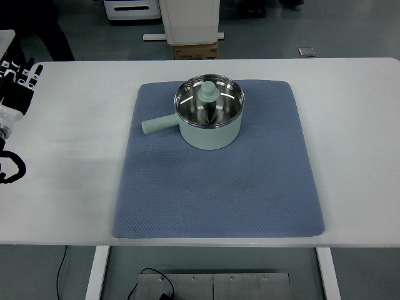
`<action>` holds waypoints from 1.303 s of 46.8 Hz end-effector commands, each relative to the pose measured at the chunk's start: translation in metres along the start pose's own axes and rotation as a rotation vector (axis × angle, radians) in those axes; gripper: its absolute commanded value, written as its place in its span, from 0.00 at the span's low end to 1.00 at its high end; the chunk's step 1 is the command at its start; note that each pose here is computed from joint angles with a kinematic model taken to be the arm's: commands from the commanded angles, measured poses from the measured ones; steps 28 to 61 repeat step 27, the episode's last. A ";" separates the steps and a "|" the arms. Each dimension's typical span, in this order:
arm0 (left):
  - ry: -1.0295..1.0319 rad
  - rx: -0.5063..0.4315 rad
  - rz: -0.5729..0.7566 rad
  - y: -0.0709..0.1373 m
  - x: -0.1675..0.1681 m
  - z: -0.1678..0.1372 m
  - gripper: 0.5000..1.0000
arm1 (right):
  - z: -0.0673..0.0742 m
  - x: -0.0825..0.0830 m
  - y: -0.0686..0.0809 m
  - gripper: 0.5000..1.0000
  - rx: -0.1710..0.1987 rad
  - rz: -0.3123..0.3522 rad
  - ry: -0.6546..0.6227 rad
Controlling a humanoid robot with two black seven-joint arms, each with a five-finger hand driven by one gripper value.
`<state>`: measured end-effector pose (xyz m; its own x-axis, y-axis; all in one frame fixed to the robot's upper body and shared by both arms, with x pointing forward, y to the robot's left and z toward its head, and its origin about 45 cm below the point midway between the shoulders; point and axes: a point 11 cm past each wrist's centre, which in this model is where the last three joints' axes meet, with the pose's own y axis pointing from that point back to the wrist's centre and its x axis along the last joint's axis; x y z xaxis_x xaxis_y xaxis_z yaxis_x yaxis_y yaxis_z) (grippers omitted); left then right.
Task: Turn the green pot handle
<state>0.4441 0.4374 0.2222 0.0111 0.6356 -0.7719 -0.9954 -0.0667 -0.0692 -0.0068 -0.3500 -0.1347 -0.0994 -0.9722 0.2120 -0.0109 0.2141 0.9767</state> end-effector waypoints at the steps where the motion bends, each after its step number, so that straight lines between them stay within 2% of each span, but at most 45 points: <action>1: 0.000 -0.001 0.001 0.000 0.000 0.000 1.00 | 0.000 0.000 0.000 1.00 0.000 0.000 0.000; 17: -0.009 0.016 0.017 0.006 0.009 -0.005 1.00 | -0.001 -0.002 0.000 1.00 0.001 -0.006 -0.001; 61: -0.011 0.016 0.015 0.007 0.009 -0.004 1.00 | -0.001 -0.002 0.000 1.00 0.003 -0.009 0.003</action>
